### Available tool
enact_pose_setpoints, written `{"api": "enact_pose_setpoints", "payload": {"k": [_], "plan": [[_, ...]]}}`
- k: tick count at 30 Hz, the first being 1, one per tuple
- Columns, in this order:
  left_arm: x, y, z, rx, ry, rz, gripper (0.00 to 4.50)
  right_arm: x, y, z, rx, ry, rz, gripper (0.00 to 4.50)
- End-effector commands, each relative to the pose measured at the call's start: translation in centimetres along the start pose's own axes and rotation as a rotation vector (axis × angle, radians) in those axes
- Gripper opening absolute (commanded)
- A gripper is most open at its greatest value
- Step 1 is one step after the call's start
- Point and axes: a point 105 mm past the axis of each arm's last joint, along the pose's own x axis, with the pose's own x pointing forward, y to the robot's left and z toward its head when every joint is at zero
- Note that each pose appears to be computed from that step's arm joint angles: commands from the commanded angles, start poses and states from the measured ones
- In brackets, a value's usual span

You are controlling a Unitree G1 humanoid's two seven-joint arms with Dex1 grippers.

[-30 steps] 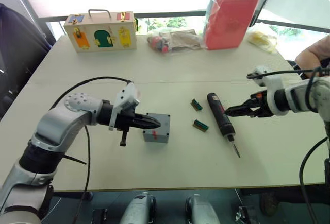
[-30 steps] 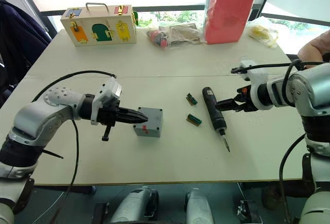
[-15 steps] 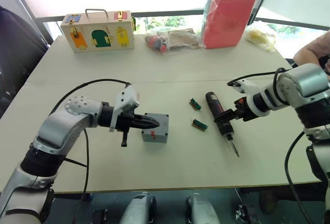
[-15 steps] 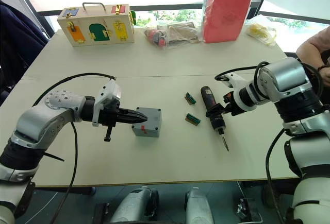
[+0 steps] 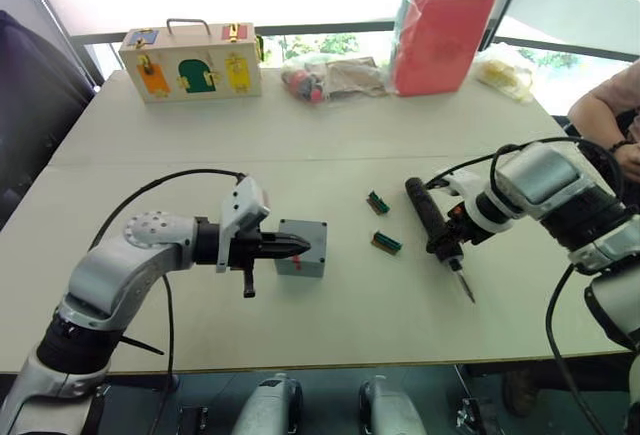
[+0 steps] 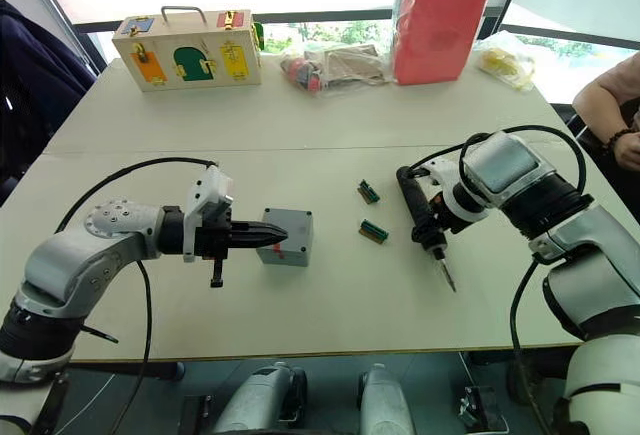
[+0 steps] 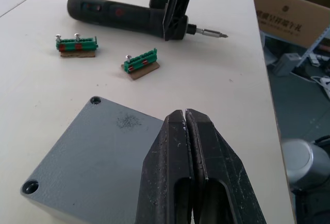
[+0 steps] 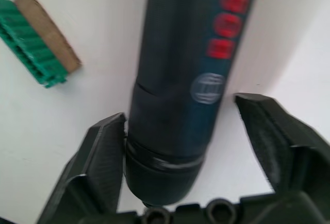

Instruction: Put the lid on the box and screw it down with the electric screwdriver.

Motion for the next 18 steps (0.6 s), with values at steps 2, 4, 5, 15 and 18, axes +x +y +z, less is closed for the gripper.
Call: {"api": "enact_pose_setpoints", "payload": {"k": [2, 4, 5, 15, 18], "plan": [[-0.6, -0.1, 0.7, 0.022, -0.028, 0.029, 0.0, 1.2, -0.2, -3.0, 0.05, 0.071, 0.031, 1.79], [-0.7, 0.3, 0.7, 0.02, -0.029, 0.044, 0.0, 0.8, -1.0, -2.3, 0.114, 0.017, 0.008, 1.79], [-0.9, 0.5, 0.7, 0.019, -0.029, 0.053, 0.0, 0.4, -1.5, -1.5, 0.155, -0.036, -0.014, 1.79], [-3.7, 2.7, 1.3, -0.043, -0.045, 0.075, 0.0, -10.0, -2.2, 7.8, 0.283, -0.798, -0.15, 1.79], [-4.0, 3.3, 1.5, -0.046, -0.018, 0.066, 0.0, -14.3, 0.6, 10.5, 0.151, -1.221, -0.126, 1.79]]}}
